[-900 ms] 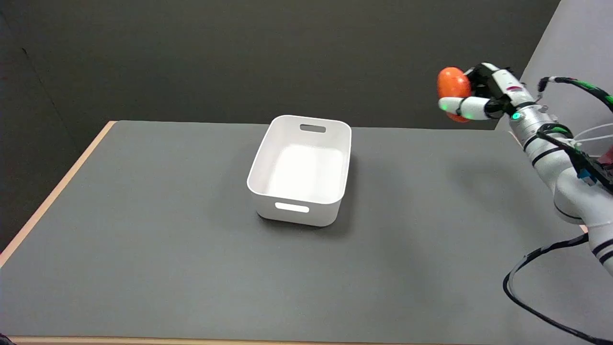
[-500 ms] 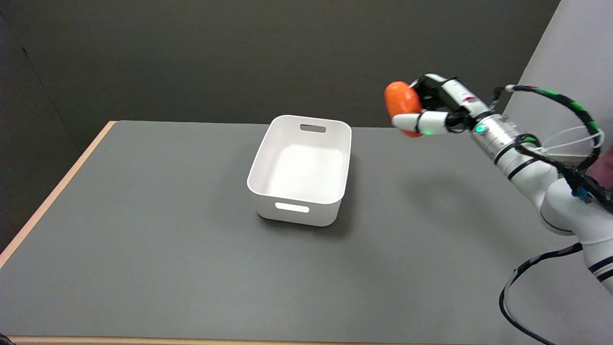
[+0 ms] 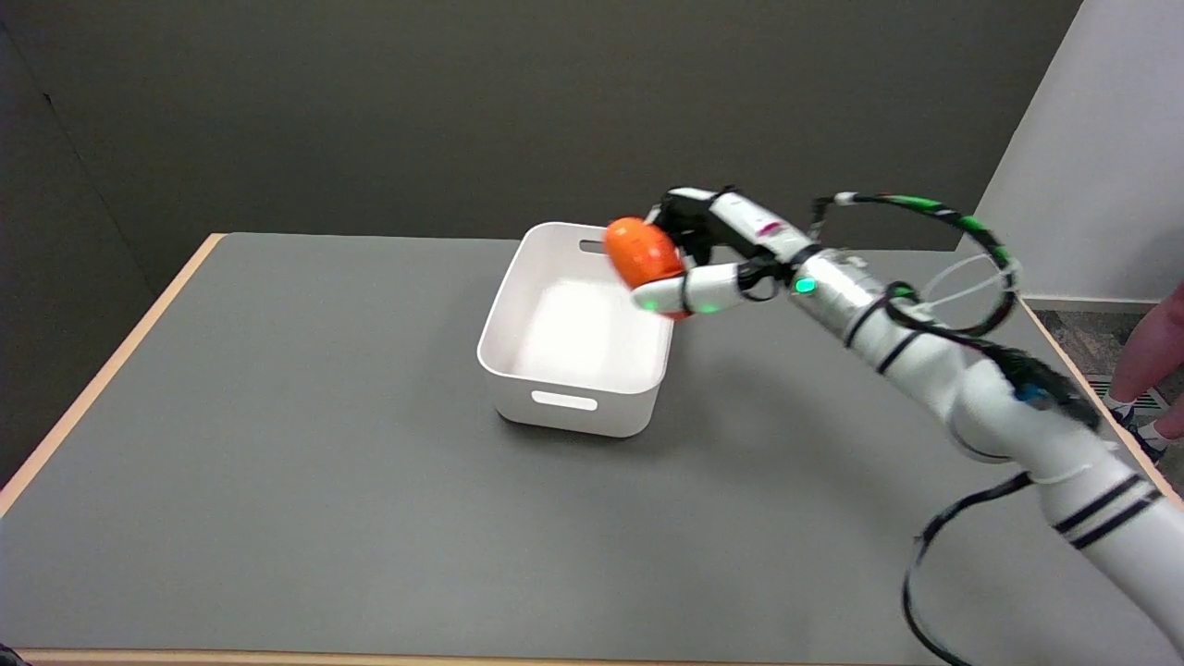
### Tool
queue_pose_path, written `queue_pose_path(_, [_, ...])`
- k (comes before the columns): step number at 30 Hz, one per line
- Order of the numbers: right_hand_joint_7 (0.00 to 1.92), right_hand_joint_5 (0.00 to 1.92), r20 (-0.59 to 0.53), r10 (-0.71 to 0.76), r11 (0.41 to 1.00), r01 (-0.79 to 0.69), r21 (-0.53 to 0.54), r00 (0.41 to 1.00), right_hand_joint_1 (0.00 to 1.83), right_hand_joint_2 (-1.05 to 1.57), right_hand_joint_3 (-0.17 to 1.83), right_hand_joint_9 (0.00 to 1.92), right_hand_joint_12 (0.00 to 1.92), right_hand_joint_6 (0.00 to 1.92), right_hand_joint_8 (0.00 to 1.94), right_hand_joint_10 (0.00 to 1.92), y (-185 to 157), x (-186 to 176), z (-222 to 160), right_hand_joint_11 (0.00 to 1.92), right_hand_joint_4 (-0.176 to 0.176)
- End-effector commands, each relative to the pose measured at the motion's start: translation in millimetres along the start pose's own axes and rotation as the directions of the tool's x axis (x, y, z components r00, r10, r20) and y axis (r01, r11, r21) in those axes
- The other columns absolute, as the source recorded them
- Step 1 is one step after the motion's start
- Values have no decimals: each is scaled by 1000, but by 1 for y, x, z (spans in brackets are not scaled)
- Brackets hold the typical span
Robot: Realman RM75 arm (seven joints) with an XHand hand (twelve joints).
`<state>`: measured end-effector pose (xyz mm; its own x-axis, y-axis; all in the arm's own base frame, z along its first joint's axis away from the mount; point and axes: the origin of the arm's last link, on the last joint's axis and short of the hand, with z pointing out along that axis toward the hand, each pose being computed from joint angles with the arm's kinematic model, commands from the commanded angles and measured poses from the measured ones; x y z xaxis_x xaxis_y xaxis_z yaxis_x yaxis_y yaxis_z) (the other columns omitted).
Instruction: Place mango into white box.
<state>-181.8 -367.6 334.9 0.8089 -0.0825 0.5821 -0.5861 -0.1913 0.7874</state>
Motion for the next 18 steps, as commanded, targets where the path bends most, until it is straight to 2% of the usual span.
queue_pose_path(1, [950, 685, 108, -250, 945, 219, 242, 962, 1224, 938, 569, 932, 1921, 1401, 1372, 1818, -91, -75, 78, 624, -161])
queue_pose_path(5, [955, 688, 113, -313, 927, 278, 253, 943, 1224, 929, 584, 936, 1921, 1404, 1368, 1811, -98, -81, 97, 663, -160])
queue_pose_path(8, [957, 690, 121, -366, 916, 334, 223, 923, 1225, 925, 591, 941, 1921, 1406, 1366, 1804, -90, -84, 113, 681, -160])
queue_pose_path(14, [955, 688, 96, -447, 894, 440, 83, 889, 1224, 927, 588, 941, 1921, 1406, 1371, 1808, -56, -71, 141, 663, -161])
queue_pose_path(18, [950, 685, 121, -478, 877, 481, 6, 870, 1224, 935, 575, 940, 1921, 1404, 1375, 1813, -30, -67, 149, 633, -162])
